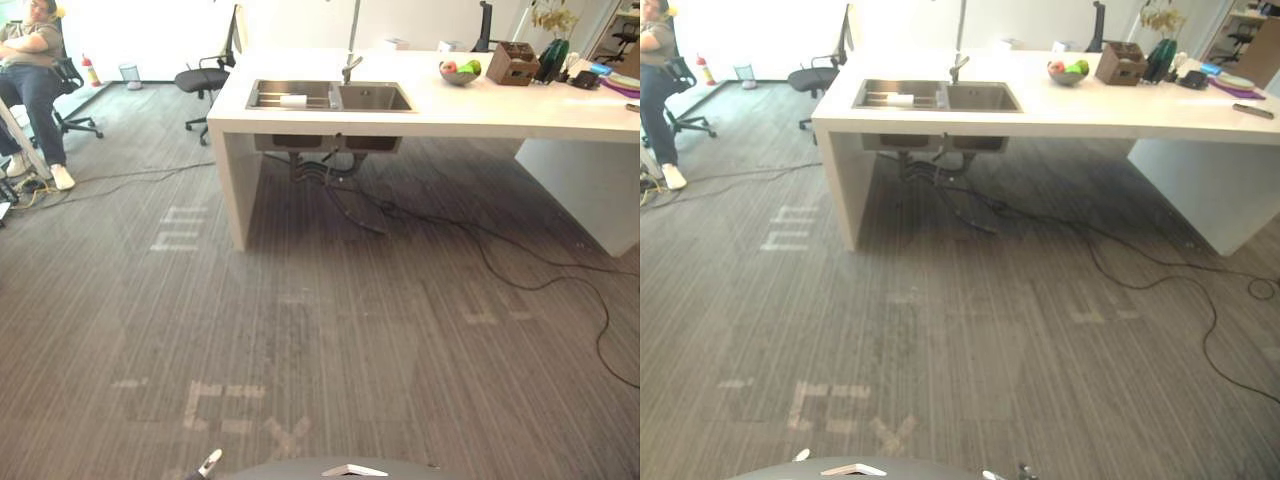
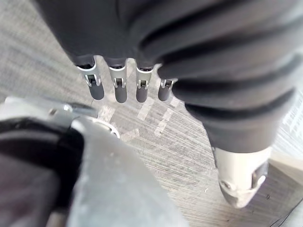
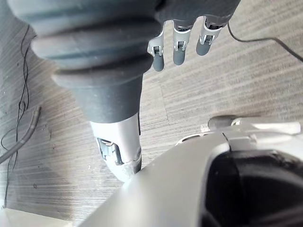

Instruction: Walk over to the sink, pick up the cup, carry it to the dishwasher, place the cup inside the dishwasher, then close the dishwasher door

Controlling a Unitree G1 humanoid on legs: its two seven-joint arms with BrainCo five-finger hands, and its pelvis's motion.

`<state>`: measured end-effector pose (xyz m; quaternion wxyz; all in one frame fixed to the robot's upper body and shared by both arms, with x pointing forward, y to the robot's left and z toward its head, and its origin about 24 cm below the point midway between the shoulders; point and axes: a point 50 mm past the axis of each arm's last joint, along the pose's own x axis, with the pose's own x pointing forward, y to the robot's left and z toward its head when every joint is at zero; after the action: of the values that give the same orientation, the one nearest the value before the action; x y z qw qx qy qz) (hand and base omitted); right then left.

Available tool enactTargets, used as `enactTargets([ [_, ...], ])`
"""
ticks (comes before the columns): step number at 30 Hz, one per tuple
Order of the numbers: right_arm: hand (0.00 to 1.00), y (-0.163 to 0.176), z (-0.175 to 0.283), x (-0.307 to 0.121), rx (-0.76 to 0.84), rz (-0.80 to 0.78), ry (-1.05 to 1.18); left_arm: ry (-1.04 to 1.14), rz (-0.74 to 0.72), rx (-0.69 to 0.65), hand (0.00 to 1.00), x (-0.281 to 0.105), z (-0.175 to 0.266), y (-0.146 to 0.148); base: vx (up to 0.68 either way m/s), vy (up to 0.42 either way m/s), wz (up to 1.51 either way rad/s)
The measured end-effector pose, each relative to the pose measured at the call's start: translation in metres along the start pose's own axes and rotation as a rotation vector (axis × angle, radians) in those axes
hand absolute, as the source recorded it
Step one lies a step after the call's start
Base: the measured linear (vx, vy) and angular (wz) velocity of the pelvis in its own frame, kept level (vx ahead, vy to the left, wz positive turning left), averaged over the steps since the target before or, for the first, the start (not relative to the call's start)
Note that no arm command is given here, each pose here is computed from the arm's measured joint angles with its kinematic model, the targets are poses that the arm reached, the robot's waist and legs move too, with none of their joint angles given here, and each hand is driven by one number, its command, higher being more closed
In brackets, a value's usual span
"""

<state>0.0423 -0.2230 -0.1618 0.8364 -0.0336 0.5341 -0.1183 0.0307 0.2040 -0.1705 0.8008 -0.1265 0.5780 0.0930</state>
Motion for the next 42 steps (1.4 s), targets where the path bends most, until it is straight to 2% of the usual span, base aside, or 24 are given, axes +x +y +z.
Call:
enactTargets([
  [4,0.00,0.005,0.008,0.003,-0.037,0.023,-0.014,-0.019,0.053,0.227,0.00,0.002,0.011,-0.001,-0.03,-0.023,0.04],
  [21,0.00,0.011,0.017,0.008,-0.053,0.061,-0.014,0.003,0.199,0.401,0.00,0.003,0.012,0.003,-0.04,-0.028,0.06],
  [29,0.00,0.013,0.023,0.008,-0.111,0.071,-0.067,-0.006,0.246,0.394,0.00,0.002,0.012,0.004,-0.04,-0.031,0.01],
  [37,0.00,0.017,0.028,0.008,-0.141,0.084,-0.122,0.018,0.284,0.093,0.00,-0.001,0.001,0.012,-0.03,-0.031,0.07],
  [42,0.00,0.017,0.029,0.008,-0.159,0.083,-0.131,0.007,0.289,0.065,0.00,-0.001,0.001,0.012,-0.06,-0.031,0.09],
])
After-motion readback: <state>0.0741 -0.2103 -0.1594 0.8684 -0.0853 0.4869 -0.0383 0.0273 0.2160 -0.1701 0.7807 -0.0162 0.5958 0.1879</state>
